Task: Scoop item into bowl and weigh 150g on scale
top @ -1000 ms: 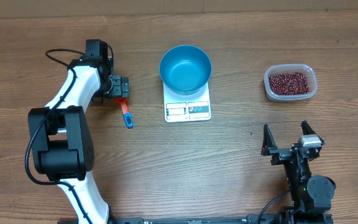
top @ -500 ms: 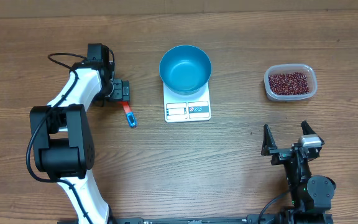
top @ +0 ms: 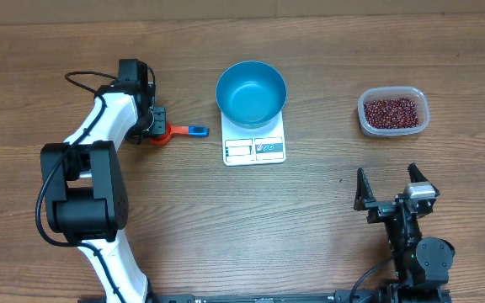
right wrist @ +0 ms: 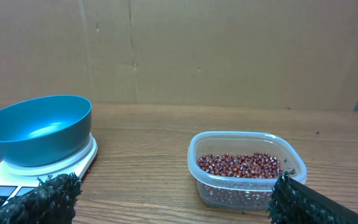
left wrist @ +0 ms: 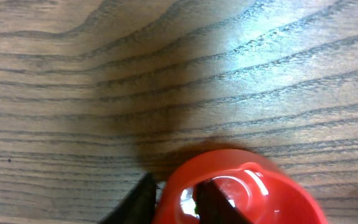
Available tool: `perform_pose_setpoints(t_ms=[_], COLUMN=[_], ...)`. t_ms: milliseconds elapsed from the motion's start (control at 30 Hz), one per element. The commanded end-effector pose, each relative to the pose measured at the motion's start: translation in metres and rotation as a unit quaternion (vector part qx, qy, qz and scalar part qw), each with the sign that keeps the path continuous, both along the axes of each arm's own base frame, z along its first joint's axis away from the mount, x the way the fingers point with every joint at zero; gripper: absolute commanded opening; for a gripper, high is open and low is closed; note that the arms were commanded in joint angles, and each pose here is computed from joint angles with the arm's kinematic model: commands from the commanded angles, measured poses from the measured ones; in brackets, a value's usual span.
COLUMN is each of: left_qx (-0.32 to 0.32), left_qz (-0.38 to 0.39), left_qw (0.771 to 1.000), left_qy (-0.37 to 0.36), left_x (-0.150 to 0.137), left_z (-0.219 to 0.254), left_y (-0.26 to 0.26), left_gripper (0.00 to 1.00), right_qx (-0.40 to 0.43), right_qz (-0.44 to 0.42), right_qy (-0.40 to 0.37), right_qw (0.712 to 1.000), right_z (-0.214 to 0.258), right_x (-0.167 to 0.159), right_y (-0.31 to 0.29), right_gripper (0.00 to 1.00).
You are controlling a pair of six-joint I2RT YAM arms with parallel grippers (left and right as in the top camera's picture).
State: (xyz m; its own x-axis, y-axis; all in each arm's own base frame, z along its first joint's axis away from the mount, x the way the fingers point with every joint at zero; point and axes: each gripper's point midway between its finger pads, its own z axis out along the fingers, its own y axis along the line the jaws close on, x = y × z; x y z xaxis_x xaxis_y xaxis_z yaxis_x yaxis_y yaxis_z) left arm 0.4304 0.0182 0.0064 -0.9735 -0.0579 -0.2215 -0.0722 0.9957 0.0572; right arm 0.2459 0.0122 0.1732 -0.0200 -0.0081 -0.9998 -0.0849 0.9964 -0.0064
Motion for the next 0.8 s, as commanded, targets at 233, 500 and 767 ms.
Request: perform_pose_setpoints(t_ms=[233,500,767], left_qx=[0.006,0.013,0.021], left_qz=[-0.003,-0.004,-0.014], left_qw=[1.000,1.000,0.999], left_qy=[0.018,0.027,-0.028], left_x=[-0.006,-0.012,-0.003], left_z=[-0.011,0.001,0.053], left_y=[0.003,0.008,0.010], left_gripper=[0.04,0.04,0.04], right_qx=[0.002,0.002,0.002], right_qz=[-0.001,-0.001,-0.001], right_qy=[-0.002,-0.002,-0.002], right_qw=[1.000,1.000,1.000], right_z=[-0.002,-0.002,-0.002], right_x=[0.000,0.000,0.000], right_y=[0.000,0.000,0.000], right_gripper=[1.00,1.00,1.00])
